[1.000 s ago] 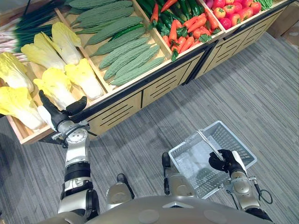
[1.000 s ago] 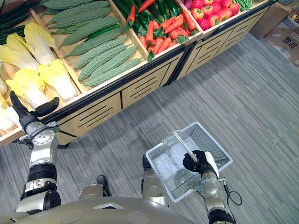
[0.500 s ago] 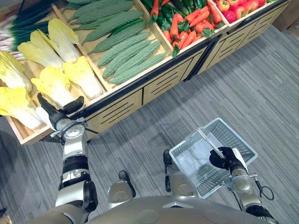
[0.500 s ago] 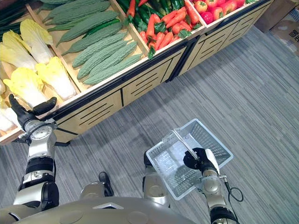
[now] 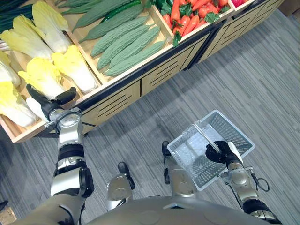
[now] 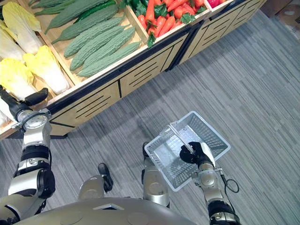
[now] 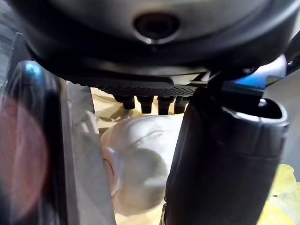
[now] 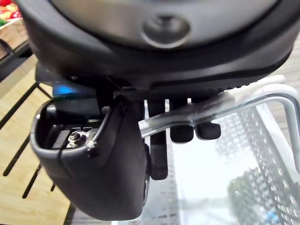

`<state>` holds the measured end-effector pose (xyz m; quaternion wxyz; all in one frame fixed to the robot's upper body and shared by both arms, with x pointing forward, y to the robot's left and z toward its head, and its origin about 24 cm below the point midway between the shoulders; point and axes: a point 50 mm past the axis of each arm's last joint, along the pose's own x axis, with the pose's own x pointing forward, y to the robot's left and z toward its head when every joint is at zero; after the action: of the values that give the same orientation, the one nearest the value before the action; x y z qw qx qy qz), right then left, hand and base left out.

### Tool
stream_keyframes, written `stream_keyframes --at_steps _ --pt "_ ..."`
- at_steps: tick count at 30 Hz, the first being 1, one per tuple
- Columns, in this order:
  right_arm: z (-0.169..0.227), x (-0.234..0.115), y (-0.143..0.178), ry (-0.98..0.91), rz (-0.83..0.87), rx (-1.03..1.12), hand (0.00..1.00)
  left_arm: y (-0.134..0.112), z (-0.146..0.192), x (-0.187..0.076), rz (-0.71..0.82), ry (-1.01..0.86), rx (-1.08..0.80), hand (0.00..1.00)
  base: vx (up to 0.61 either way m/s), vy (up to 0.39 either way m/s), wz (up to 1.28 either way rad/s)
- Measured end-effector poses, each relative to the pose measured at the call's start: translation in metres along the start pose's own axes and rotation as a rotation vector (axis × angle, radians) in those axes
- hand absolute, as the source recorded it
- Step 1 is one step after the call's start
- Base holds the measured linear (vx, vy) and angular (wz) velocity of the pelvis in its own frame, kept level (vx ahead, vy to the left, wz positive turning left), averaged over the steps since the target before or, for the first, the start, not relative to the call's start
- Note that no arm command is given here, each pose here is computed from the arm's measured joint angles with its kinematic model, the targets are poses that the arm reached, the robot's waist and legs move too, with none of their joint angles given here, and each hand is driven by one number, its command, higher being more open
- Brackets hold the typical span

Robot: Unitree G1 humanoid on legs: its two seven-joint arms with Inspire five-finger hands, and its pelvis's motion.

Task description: Pick vegetable in the basket

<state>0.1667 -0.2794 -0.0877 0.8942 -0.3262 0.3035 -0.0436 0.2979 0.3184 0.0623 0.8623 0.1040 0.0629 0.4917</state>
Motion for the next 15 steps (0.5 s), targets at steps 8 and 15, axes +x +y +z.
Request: stream_keyframes --at_steps 8,15 --pt "0.006 0.002 0.005 -0.022 0.022 -0.012 0.00 0.019 0.012 0.026 0.026 -0.019 0.038 0.00 -0.06 -0.035 -0.03" --pt "0.004 0.002 0.005 -0.016 0.026 -0.012 0.00 0.018 0.009 0.027 0.008 -0.017 0.035 0.00 -0.03 -0.021 -0.02"
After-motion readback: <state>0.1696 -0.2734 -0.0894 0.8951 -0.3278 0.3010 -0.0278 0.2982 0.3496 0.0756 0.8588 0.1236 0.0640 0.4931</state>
